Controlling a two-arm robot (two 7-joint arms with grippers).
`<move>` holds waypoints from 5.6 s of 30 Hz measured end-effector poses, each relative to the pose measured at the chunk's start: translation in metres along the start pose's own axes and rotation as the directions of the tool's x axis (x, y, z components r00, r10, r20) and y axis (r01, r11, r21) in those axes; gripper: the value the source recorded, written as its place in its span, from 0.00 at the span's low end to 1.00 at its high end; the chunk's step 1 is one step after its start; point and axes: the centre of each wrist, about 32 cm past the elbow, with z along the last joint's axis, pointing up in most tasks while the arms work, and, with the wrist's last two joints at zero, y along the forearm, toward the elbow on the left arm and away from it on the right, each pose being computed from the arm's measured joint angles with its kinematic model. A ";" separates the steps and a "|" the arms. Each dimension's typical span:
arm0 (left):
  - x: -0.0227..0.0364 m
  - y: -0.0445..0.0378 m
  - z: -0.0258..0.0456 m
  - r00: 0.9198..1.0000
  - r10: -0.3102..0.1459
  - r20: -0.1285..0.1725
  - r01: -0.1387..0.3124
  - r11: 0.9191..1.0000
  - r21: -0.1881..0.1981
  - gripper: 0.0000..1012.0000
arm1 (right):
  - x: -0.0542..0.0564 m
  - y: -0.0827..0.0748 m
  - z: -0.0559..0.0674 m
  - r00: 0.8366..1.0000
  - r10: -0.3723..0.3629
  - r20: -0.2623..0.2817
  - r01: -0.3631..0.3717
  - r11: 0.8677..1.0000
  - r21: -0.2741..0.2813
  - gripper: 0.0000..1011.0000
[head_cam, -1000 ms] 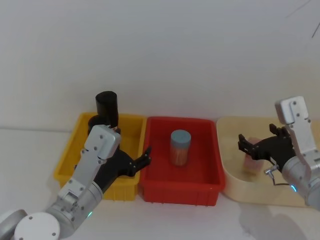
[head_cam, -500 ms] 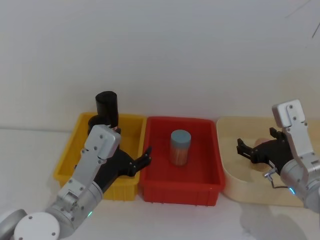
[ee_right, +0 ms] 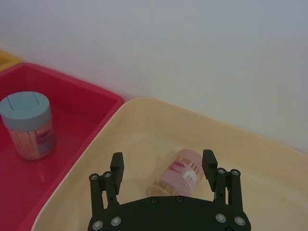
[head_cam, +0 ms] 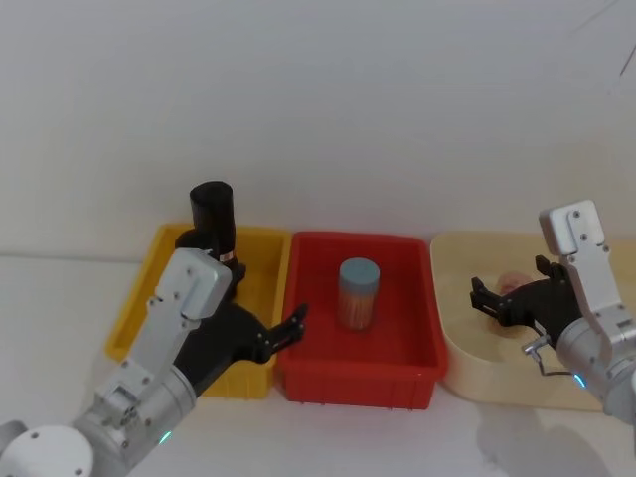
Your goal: Pick up the garbage bag with the one hand and transfer it to the other hand.
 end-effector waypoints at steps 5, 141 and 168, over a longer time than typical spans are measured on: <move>-0.0021 0.0112 0.0053 1.000 0.001 -0.019 0.000 1.000 0.017 0.99 | 0.000 0.000 0.000 1.000 0.000 0.000 0.000 1.000 -0.001 0.99; 0.0857 -0.1575 0.1038 0.944 -0.291 -0.153 0.296 0.955 0.010 0.35 | 0.000 -0.001 0.000 1.000 0.019 0.001 -0.019 1.000 0.014 0.99; 0.0832 -0.1650 0.1035 0.935 -0.313 -0.167 0.320 0.947 0.015 0.35 | -0.021 0.019 0.026 0.957 0.291 -0.020 -0.283 0.944 0.170 0.99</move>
